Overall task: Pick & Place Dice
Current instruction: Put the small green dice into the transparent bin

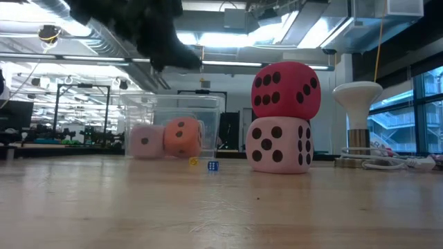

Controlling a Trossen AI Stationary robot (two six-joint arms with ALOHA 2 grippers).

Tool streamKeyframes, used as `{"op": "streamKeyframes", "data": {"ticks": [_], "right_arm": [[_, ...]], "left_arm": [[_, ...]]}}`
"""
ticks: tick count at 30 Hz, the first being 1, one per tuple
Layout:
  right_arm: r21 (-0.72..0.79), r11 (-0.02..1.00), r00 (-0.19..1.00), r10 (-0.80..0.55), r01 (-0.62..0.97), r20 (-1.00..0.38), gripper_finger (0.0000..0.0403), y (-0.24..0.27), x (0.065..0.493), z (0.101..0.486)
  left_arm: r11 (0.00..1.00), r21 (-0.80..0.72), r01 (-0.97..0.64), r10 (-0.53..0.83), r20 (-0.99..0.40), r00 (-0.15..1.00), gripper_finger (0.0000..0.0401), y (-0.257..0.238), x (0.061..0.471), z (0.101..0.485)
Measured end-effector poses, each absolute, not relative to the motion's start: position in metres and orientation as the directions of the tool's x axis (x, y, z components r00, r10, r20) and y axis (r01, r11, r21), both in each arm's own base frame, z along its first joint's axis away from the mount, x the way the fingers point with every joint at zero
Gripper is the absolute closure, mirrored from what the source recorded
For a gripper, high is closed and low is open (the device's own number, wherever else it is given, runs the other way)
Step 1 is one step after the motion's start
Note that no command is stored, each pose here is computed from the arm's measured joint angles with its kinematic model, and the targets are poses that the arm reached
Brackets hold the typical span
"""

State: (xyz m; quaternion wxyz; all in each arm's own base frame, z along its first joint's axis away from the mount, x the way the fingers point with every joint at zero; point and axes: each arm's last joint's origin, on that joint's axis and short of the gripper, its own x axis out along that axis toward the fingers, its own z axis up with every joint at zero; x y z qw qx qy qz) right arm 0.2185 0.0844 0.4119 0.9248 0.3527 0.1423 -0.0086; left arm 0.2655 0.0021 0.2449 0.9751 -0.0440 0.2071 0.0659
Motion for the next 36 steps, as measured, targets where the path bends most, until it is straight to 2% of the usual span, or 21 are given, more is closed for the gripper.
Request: {"op": "streamKeyframes", "data": {"ticks": [3,7,15,20,26,28,32,36], "right_arm": [[0.650,0.751,0.959,0.084,0.116,-0.269,0.0202,0.084,0.219,0.412],[0.650,0.751,0.959,0.084,0.116,-0.269,0.0202,0.084,0.219,0.412],[0.632,0.767,0.959,0.084,0.110,-0.269,0.0202,0.084,0.219,0.412],[0.635,0.766,0.962,0.085,0.104,-0.260,0.0202,0.084,0.219,0.413],[0.646,0.758,0.968,0.088,0.087,-0.234,0.0202,0.085,0.219,0.415],[0.648,0.757,0.969,0.088,0.085,-0.230,0.0202,0.085,0.219,0.416],[0.662,0.744,0.969,0.088,0.089,-0.230,0.0202,0.085,0.219,0.416],[0.659,0.745,0.971,0.068,0.102,-0.227,0.0201,0.084,0.219,0.416]], "left_arm": [[0.980,-0.020,-0.198,0.175,-0.390,0.904,0.0387,0.007,0.259,0.266],[0.938,-0.010,-0.347,0.315,-0.399,0.861,0.0387,0.024,0.244,0.290],[0.848,0.035,-0.528,0.504,-0.358,0.786,0.0387,0.073,0.222,0.325],[0.841,-0.052,-0.538,0.472,-0.415,0.778,0.0387,0.122,0.215,0.316],[0.803,-0.229,-0.550,0.389,-0.499,0.775,0.0387,0.179,0.199,0.291],[0.780,-0.248,-0.575,0.368,-0.562,0.741,0.0388,0.189,0.195,0.284],[0.793,-0.161,-0.587,0.310,-0.723,0.617,0.0388,0.202,0.197,0.284],[0.843,-0.035,-0.536,0.279,-0.824,0.493,0.0388,0.213,0.208,0.293]]}}
